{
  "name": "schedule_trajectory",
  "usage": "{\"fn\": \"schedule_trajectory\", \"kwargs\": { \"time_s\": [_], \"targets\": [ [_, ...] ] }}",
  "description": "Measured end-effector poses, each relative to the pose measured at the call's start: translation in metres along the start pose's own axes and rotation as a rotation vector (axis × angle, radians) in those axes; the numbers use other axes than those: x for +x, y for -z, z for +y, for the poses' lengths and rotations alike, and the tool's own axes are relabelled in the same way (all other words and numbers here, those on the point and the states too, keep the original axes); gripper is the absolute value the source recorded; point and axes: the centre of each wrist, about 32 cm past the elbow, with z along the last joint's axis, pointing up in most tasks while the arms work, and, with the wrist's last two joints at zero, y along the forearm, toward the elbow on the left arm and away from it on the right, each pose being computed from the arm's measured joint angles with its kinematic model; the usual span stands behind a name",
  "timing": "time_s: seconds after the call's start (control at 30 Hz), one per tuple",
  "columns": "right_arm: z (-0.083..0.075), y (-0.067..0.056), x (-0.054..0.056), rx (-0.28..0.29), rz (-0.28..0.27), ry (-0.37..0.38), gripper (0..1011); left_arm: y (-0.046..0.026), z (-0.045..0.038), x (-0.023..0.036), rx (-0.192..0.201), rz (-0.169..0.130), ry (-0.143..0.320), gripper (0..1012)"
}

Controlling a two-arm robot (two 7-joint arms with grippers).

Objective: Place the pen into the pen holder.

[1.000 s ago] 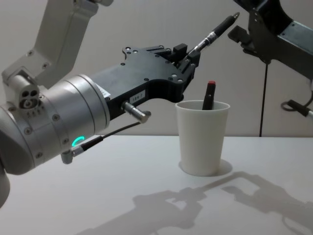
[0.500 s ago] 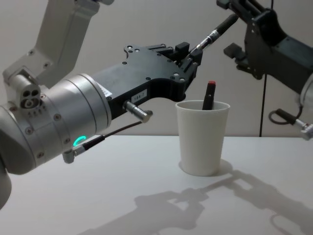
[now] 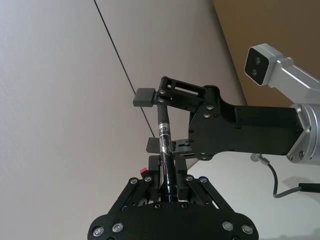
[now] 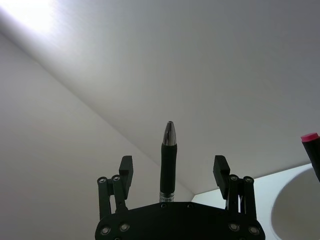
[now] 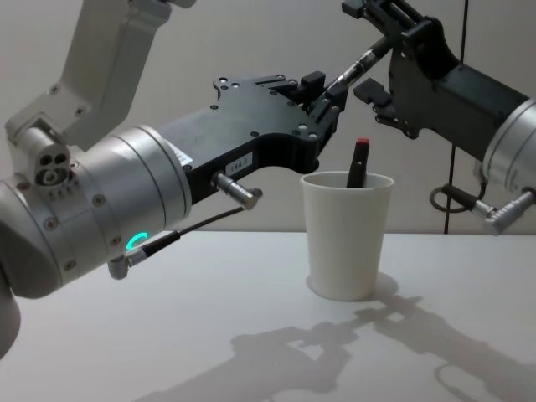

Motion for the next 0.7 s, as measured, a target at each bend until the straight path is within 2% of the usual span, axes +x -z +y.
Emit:
{"fn": "schedule_trajectory", "kwargs": {
  "time_s": [0.7],
  "targets": [
    [0.0004, -0.0028, 0.0033, -0.015, 0.005, 0.022, 1001, 0.0000, 0.0000, 0.0000, 0.000, 0.000, 0.000, 197]
  ]
}}
